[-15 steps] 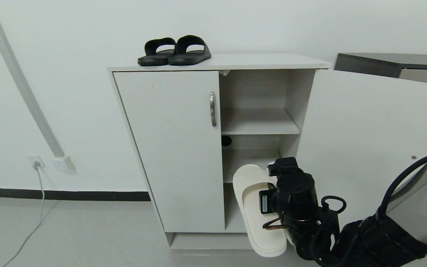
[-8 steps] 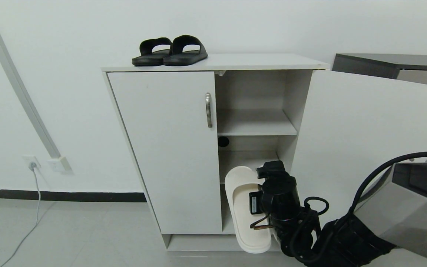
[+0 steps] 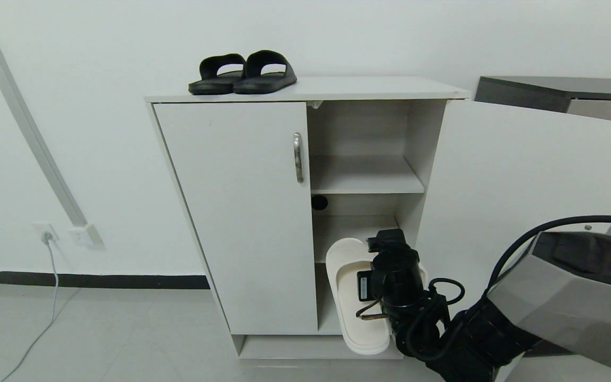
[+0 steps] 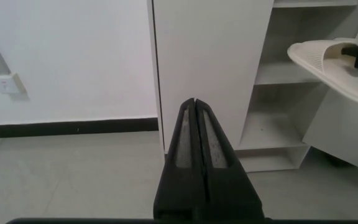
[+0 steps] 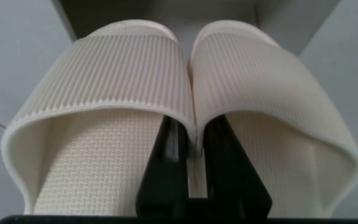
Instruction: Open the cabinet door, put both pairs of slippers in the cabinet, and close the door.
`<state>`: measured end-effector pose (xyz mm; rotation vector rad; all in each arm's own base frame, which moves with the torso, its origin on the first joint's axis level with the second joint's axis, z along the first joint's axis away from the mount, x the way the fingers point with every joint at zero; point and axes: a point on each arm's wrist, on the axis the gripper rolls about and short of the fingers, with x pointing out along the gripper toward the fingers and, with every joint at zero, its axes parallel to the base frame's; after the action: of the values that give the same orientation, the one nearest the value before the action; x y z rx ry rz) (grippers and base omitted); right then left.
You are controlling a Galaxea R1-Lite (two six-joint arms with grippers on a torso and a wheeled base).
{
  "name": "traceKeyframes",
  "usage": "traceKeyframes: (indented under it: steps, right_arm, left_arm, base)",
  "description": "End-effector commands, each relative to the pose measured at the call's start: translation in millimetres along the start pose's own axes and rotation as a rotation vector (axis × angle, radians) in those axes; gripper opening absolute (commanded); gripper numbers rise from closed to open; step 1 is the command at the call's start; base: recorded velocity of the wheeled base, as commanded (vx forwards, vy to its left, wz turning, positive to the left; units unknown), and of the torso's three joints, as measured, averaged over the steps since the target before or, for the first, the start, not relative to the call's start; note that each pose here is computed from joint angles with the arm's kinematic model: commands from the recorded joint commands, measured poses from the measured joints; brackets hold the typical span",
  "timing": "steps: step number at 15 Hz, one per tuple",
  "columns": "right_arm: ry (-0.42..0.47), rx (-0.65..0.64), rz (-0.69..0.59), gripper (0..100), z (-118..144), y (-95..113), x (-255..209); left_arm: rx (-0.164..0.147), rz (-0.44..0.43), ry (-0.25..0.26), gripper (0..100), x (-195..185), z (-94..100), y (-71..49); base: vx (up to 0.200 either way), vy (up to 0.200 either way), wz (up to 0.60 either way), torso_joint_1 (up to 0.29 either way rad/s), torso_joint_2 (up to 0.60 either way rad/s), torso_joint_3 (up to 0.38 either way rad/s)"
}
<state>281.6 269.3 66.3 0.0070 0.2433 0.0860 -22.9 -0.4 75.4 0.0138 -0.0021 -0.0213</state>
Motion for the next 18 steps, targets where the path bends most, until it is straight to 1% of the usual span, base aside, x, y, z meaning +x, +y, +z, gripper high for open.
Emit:
traceKeyframes:
  steps: [1,5,7,11,13,15,17,18]
  right_arm:
    - [-0.003,0.002,-0.001,0,0.2,1.0,2.3]
    - [-0.020,0.013,0.009,0,6.7,4.6,5.6]
    - [-0.009,0.007,0.010,0,8.7,6.3,8.9]
    - [0.007,0.001,0.004,0,0.3,6.5,13.3]
    - [0.002,0.006,0.000,0,1.1,6.3,15.0]
    - [-0.019,0.021,0.002,0,4.1,7.1,15.2]
    - [-0.073,0.027,0.006,0,9.8,7.2,14.0]
    - [-0.095,0.010,0.009,0,8.8,5.9,12.6]
  left_arm:
    - [0.000,0.000,0.002,0,0.1,0.0,0.0]
    - [0.001,0.000,0.002,0,0.1,0.0,0.0]
    - [0.001,0.000,0.002,0,0.1,0.0,0.0]
    - [0.000,0.000,0.002,0,0.1,0.0,0.0]
    - [0.001,0.000,0.002,0,0.1,0.0,0.0]
    - [0.001,0.000,0.002,0,0.1,0.0,0.0]
    - [0.000,0.000,0.002,0,0.1,0.0,0.0]
    - [0.001,0.000,0.002,0,0.1,0.0,0.0]
  base:
    - [0.000,0.000,0.00,0.000,0.00,0.000]
    - [0.000,0.000,0.00,0.004,0.00,-0.130]
    - [0.000,0.000,0.00,-0.002,0.00,-0.190]
    - [0.000,0.000,0.00,0.001,0.00,-0.194]
    - [0.000,0.000,0.00,0.005,0.00,-0.193]
    - [0.000,0.000,0.00,0.000,0.00,-0.195]
    - [0.000,0.000,0.00,0.002,0.00,-0.198]
    - [0.000,0.000,0.00,0.002,0.00,-0.183]
